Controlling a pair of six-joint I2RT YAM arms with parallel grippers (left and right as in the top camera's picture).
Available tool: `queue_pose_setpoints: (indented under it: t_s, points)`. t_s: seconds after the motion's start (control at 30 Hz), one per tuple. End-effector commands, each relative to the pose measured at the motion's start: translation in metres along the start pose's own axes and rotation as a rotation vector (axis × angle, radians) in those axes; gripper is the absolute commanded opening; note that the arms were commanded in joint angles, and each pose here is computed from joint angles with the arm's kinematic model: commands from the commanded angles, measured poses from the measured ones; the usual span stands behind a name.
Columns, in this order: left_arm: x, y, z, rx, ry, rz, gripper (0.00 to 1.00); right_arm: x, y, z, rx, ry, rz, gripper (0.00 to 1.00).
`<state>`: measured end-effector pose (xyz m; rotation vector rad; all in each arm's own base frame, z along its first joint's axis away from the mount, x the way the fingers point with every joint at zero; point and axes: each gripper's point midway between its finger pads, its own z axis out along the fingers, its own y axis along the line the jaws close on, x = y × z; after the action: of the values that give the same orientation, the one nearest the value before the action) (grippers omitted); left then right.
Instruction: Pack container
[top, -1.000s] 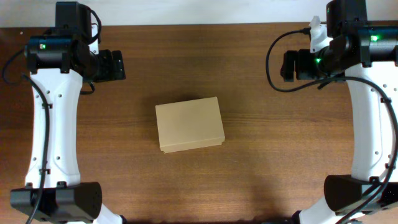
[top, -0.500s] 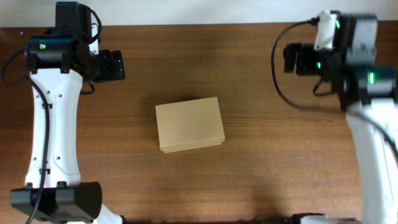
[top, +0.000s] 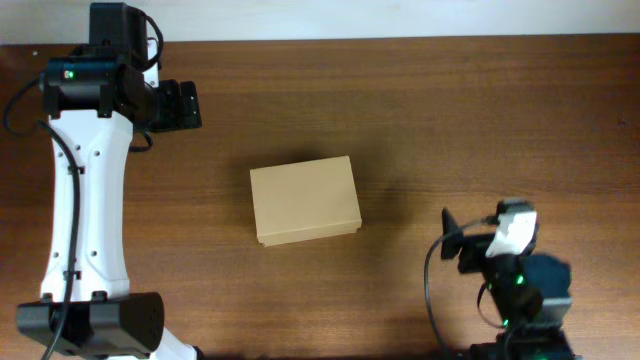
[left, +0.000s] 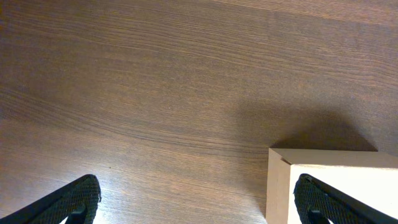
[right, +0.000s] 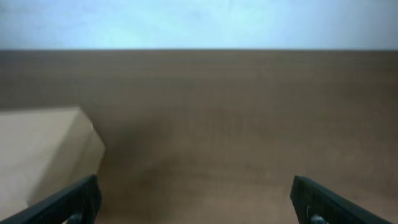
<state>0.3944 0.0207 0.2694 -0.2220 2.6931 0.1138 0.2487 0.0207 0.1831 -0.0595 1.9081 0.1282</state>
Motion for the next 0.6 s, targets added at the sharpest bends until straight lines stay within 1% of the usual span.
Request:
queue_pose_setpoints:
  t_s: [0.0,0.13,0.27,0.57]
  points:
    - [-0.001,0.003,-0.002,-0.011,-0.006,-0.007,0.99,0.029,0.003,-0.001,-0.021,-0.029,0.000,0.99]
    - [-0.001,0.003,-0.002,-0.011,-0.006,-0.007,1.00,0.057,0.006,0.004,-0.045,-0.046,-0.003,0.99]
    - [-0.001,0.003,-0.002,-0.011,-0.006,-0.007,1.00,0.043,0.008,-0.001,-0.054,-0.114,-0.012,0.99]
    - [-0.001,0.003,-0.002,-0.011,-0.006,-0.007,1.00,0.042,0.008,-0.002,-0.054,-0.122,-0.013,0.99]
